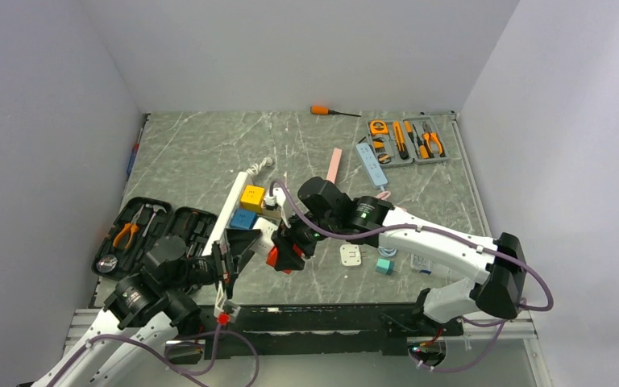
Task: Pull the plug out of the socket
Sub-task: Remove the plug from the socket.
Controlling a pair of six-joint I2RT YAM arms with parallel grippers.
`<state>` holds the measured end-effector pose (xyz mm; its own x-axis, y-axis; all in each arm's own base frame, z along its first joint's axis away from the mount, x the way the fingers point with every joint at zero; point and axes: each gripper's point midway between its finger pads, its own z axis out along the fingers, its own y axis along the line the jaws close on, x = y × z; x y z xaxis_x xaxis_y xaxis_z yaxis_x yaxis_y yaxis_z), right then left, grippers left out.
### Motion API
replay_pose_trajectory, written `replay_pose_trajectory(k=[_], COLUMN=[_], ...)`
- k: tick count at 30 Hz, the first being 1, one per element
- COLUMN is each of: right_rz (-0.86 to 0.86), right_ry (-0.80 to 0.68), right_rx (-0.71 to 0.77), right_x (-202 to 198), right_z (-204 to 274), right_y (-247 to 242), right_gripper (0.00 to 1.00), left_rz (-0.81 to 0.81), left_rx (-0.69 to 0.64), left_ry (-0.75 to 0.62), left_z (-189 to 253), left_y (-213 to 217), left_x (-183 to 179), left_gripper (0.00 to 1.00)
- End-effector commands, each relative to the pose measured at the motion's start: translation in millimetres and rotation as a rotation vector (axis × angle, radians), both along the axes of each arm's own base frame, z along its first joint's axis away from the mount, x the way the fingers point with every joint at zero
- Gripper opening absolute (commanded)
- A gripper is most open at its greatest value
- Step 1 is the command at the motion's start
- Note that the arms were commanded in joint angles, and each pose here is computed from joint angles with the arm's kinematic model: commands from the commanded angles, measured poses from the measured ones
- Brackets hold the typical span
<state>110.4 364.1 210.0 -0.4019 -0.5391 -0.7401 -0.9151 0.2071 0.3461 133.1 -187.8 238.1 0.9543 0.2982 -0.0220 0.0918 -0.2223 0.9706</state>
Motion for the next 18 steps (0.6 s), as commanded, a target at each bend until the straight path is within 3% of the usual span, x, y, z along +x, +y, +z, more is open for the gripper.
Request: replay_pose_trajectory(k=[1, 10, 18], right_rz=[0.077, 0.119, 0.142], right_ry=[-0.029, -0.022, 0.007], right_rx=[0.084, 0.051, 0.044], right_x=[-1, 0, -3], right_z=[31, 26, 17], right_y=[16, 23, 27], right_gripper=[0.0, 0.0, 0.0], left_rz=[-0.048, -0.071, -0.075], left_rx=[-0.003, 0.072, 0.125], left_ry=[-0.041, -0.052, -0.055], left_z=[10, -2, -4], left_y=[-9, -10, -11], left_x=[0, 0, 3], left_gripper=[1.0, 0.99, 0.81])
